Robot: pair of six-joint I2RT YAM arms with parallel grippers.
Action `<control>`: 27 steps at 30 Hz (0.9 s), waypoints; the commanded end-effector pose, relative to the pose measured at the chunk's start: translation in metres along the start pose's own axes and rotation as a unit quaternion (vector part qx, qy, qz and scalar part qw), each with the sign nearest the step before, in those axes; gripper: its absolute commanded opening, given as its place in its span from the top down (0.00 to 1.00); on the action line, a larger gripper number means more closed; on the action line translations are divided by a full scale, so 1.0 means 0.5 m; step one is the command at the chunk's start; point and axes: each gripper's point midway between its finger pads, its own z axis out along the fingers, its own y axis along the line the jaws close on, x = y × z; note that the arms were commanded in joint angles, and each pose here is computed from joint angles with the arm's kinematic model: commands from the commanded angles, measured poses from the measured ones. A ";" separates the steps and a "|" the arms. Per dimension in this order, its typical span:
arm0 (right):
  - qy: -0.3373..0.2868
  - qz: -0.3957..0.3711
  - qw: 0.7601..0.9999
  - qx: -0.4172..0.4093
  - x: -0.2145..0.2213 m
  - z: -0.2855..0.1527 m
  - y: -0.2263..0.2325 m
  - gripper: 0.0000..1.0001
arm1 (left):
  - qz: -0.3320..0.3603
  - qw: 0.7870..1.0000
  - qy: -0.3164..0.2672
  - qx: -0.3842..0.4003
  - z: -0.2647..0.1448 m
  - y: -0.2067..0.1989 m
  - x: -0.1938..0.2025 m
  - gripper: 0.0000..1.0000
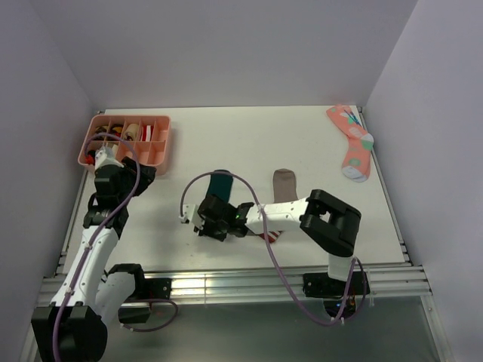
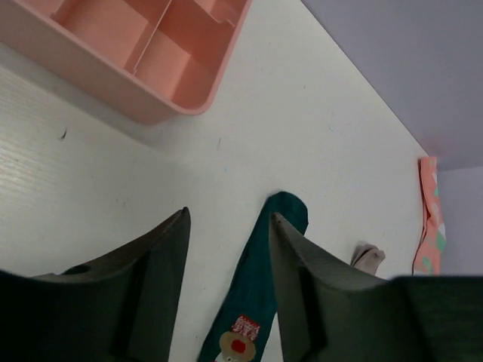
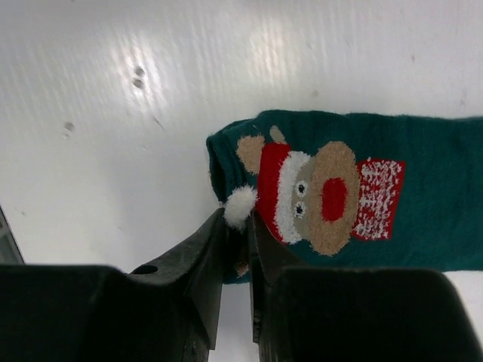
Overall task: Roll the socks
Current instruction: Roll the sock at the center of the board.
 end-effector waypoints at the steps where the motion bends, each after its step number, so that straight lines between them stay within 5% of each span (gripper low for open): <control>1: -0.008 0.028 0.998 -0.048 -0.004 -0.034 -0.015 0.78 | -0.009 0.999 -0.003 0.052 0.003 -0.024 0.014 0.50; 11: 0.022 0.090 0.972 -0.214 0.034 -0.081 0.007 0.79 | 0.013 0.983 -0.010 0.183 -0.041 -0.071 0.124 0.73; 21: 0.075 0.172 0.930 -0.316 0.066 -0.082 0.003 0.80 | 0.078 0.945 0.014 0.319 -0.100 -0.111 0.266 0.68; 27: 0.100 0.228 0.909 -0.334 0.085 -0.075 -0.016 0.81 | 0.129 0.923 0.065 0.356 -0.118 -0.127 0.350 0.53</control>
